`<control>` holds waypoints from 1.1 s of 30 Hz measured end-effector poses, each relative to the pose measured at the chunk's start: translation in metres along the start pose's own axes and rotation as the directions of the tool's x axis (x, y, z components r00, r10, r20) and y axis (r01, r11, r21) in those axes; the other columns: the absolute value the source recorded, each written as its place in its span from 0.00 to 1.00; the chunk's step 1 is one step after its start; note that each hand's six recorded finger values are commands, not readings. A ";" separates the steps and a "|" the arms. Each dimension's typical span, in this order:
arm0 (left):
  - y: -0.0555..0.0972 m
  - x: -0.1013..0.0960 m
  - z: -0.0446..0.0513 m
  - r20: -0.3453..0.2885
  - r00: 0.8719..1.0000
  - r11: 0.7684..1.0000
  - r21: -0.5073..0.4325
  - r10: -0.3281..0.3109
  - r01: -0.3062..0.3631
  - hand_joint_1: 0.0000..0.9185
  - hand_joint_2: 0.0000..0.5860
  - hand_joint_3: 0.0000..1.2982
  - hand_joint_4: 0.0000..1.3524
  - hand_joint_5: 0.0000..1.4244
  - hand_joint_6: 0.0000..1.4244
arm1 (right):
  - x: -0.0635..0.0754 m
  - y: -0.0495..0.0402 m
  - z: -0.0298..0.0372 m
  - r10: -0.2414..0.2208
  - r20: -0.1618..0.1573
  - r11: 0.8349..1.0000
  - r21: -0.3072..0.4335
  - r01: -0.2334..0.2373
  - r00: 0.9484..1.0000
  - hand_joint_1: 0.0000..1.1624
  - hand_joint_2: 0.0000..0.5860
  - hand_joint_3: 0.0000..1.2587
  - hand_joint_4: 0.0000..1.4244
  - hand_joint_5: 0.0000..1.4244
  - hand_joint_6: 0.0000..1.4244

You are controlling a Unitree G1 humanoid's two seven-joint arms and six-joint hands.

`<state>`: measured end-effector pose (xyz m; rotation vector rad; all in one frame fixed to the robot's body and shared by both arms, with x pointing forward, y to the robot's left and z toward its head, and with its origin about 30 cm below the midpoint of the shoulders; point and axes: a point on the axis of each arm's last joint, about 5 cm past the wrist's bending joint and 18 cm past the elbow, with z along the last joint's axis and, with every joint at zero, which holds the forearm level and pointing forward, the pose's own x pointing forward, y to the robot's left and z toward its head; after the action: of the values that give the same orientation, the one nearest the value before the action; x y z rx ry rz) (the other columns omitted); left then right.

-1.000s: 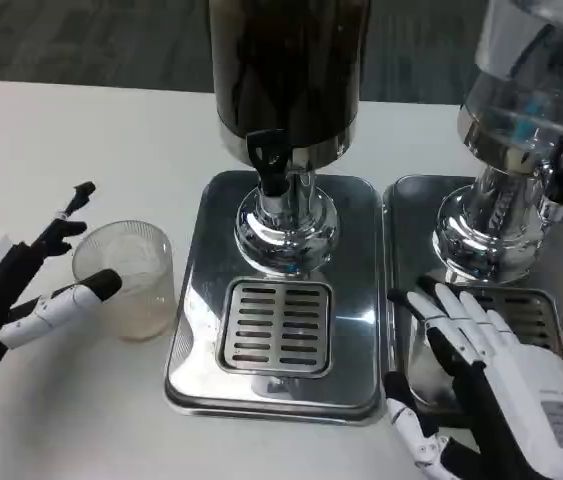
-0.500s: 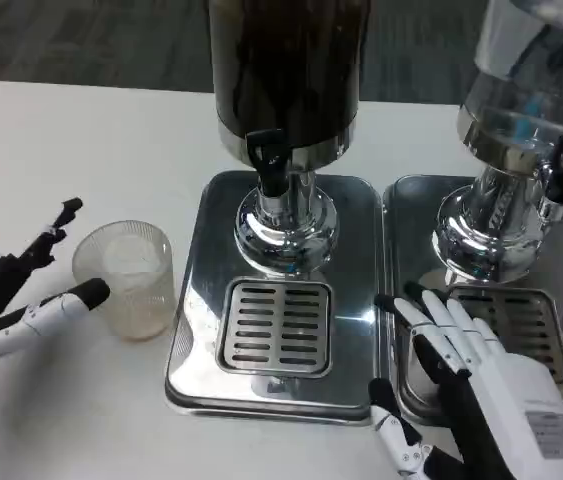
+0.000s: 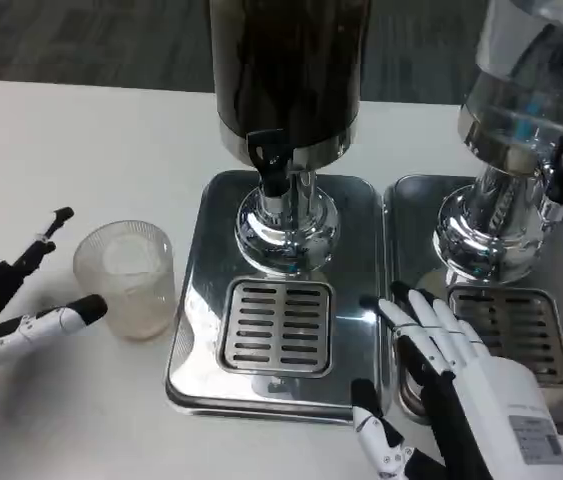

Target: Grasp the cup under the faucet to collect the drink, then remove the cup.

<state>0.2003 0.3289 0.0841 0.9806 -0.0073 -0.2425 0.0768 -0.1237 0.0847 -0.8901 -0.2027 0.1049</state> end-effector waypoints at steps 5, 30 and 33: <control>0.001 0.005 0.0030 0.026 1.000 0.999 0.037 0.016 -0.017 0.00 0.00 0.00 0.00 0.08 0.13 | 0.000 0.0004 0.0003 -0.006 -0.001 1.000 -0.002 0.006 1.000 0.30 0.78 0.14 0.04 0.03 0.05; -0.006 0.020 0.0079 0.028 1.000 0.989 0.147 0.009 -0.013 0.09 0.00 0.00 0.00 0.12 0.17 | 0.000 0.0007 -0.0006 0.002 -0.001 1.000 0.013 -0.002 1.000 0.28 0.79 0.16 0.05 0.04 0.06; -0.009 0.023 0.0091 0.025 0.999 0.990 0.141 0.022 -0.025 0.09 0.00 0.00 0.00 0.13 0.18 | -0.001 0.0006 -0.0008 0.004 -0.001 1.000 0.012 -0.004 1.000 0.28 0.79 0.16 0.05 0.04 0.06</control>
<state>0.2194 0.3118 0.0794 1.1184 -0.0579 -0.2337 0.0765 -0.1240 0.0837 -0.8790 -0.1992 0.1091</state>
